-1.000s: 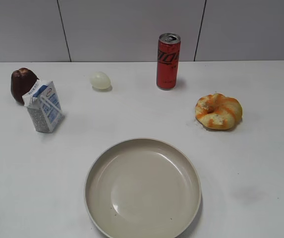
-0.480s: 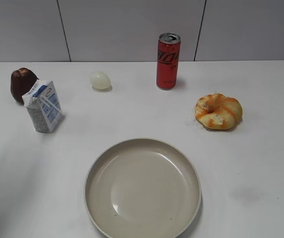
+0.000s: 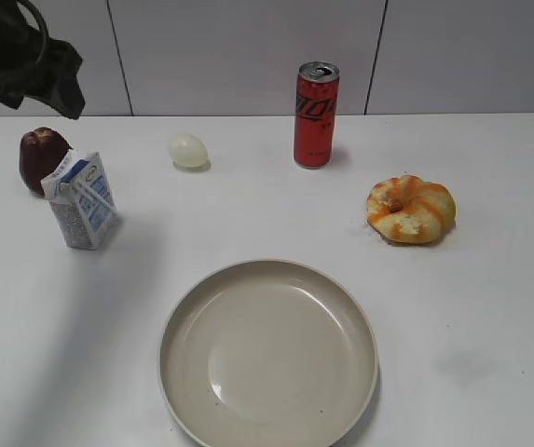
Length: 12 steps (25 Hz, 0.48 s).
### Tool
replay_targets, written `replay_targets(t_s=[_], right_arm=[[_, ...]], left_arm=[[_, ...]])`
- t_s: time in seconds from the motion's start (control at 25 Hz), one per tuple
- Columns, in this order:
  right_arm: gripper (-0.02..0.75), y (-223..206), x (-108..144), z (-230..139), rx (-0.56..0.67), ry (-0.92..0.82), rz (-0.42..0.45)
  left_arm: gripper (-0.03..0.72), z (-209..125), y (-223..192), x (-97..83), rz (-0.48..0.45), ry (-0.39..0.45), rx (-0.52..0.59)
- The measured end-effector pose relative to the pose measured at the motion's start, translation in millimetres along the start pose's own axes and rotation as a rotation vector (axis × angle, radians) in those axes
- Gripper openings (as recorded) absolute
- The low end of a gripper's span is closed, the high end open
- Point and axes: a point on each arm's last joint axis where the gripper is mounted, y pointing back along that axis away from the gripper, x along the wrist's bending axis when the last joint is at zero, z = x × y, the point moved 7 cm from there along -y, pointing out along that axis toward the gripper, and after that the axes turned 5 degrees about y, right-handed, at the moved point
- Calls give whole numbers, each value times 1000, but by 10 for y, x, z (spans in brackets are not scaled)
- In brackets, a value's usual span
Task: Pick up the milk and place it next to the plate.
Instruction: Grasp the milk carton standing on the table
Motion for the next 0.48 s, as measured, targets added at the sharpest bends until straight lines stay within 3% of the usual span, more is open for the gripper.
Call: replay_targets(t_s=[0.16,0.32,0.48], right_arm=[[500,0,0,0,0,0,0],[500,0,0,0,0,0,0],[500,0,0,0,0,0,0]], left_arm=[[559,-45,-200,109,65,-22,54],[643,-22,-380,116,65,-16,55],[652,-71,-636,130,68,-16,98]])
